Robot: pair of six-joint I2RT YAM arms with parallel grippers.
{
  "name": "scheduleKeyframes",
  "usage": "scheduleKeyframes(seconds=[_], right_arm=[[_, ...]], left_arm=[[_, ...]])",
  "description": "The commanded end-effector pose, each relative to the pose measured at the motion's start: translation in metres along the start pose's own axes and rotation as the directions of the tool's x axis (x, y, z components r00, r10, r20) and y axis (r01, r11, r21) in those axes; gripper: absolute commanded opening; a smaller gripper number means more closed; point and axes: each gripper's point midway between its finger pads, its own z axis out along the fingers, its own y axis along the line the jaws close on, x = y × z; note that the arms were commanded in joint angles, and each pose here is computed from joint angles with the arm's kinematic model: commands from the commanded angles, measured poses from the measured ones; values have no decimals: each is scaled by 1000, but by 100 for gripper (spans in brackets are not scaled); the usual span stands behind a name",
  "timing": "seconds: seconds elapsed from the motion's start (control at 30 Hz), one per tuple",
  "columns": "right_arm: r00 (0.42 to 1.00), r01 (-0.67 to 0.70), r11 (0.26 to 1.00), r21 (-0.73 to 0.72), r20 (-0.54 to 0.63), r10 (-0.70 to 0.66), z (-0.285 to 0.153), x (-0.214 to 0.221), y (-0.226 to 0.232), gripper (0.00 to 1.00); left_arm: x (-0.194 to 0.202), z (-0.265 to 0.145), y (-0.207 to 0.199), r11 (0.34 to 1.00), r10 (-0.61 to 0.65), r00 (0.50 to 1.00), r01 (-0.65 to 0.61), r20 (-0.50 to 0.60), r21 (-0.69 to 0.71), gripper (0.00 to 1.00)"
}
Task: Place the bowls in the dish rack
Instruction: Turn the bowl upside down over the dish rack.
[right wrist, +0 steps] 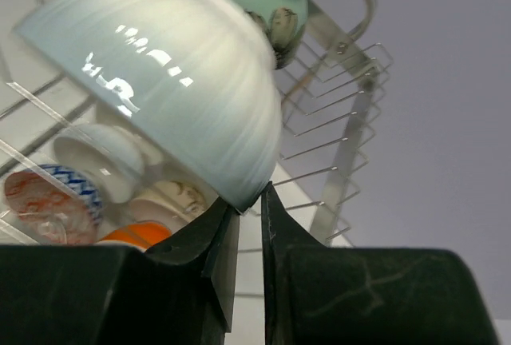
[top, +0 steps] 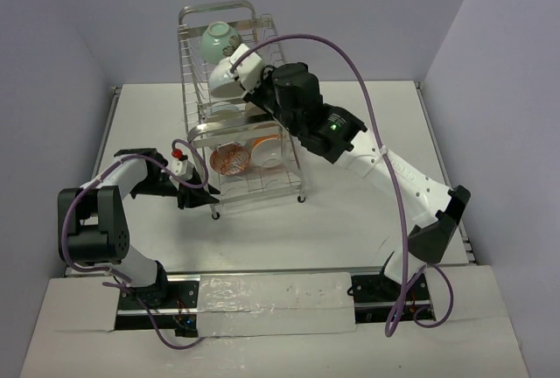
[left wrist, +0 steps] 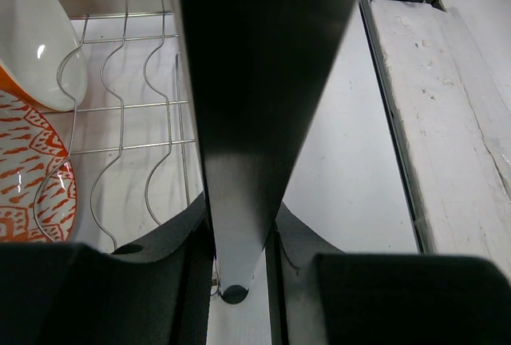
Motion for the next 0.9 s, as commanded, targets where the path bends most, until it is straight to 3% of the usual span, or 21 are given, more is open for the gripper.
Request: scheduleKeyframes(seconds=[0.0, 0.23, 0.53, 0.87], right_arm=[[999, -36, 978, -203, 14, 40, -40, -9, 39, 18], [997, -71, 949, -306, -5, 73, -55, -1, 58, 20], [999, -30, 954, -298, -27, 23, -59, 18, 61, 24], [999, -37, 948, -317, -24, 30, -65, 18, 62, 43]], left_arm=[[29, -13, -17, 973, -229, 967, 229, -116, -13, 0], [28, -14, -17, 974, -225, 967, 224, -117, -23, 0], [27, -15, -17, 975, -224, 968, 222, -116, -32, 0], [27, -17, -15, 973, -228, 966, 225, -119, -43, 0]])
